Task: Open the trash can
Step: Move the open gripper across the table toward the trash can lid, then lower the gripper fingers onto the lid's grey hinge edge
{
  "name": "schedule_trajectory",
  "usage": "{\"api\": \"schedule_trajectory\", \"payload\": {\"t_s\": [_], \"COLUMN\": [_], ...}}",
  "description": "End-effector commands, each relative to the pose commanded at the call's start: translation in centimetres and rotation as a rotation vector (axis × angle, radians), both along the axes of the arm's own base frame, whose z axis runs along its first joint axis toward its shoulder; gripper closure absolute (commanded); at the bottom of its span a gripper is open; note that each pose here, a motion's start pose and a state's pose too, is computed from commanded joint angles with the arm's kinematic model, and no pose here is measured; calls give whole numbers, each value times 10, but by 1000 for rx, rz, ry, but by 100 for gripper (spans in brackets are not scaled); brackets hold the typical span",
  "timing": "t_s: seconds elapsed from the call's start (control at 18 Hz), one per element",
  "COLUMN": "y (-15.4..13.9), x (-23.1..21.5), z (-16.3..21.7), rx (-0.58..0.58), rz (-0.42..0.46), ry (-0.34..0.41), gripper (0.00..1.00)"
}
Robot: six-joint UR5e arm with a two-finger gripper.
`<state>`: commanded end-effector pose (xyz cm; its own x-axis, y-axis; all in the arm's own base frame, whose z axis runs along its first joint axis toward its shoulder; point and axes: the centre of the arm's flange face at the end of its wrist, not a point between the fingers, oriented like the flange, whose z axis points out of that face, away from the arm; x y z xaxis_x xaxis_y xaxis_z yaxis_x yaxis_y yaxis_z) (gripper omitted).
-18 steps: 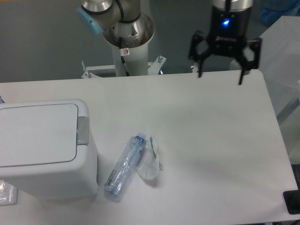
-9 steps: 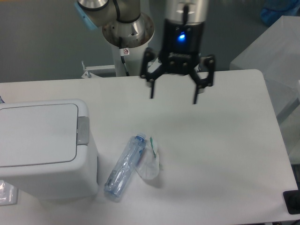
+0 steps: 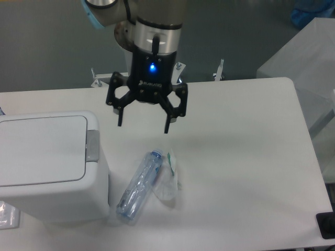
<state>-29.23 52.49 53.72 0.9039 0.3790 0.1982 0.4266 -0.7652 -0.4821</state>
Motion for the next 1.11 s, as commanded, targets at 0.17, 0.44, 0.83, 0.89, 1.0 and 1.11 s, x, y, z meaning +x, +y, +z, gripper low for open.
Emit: {"api": "schedule_trajectory", "payload": {"t_s": [0.17, 0.44, 0.83, 0.89, 1.0, 1.11], "y": [10, 23, 25, 25, 25, 26], "x": [5, 10, 17, 19, 19, 19], "z": [-11, -23, -37, -40, -42, -42], "rx": [-10, -22, -32, -35, -37, -38], "rz": [7, -13, 10, 7, 7, 5], "ry": [-21, -31, -54, -57, -59, -58], "gripper": [0, 0, 0, 0, 0, 0]}}
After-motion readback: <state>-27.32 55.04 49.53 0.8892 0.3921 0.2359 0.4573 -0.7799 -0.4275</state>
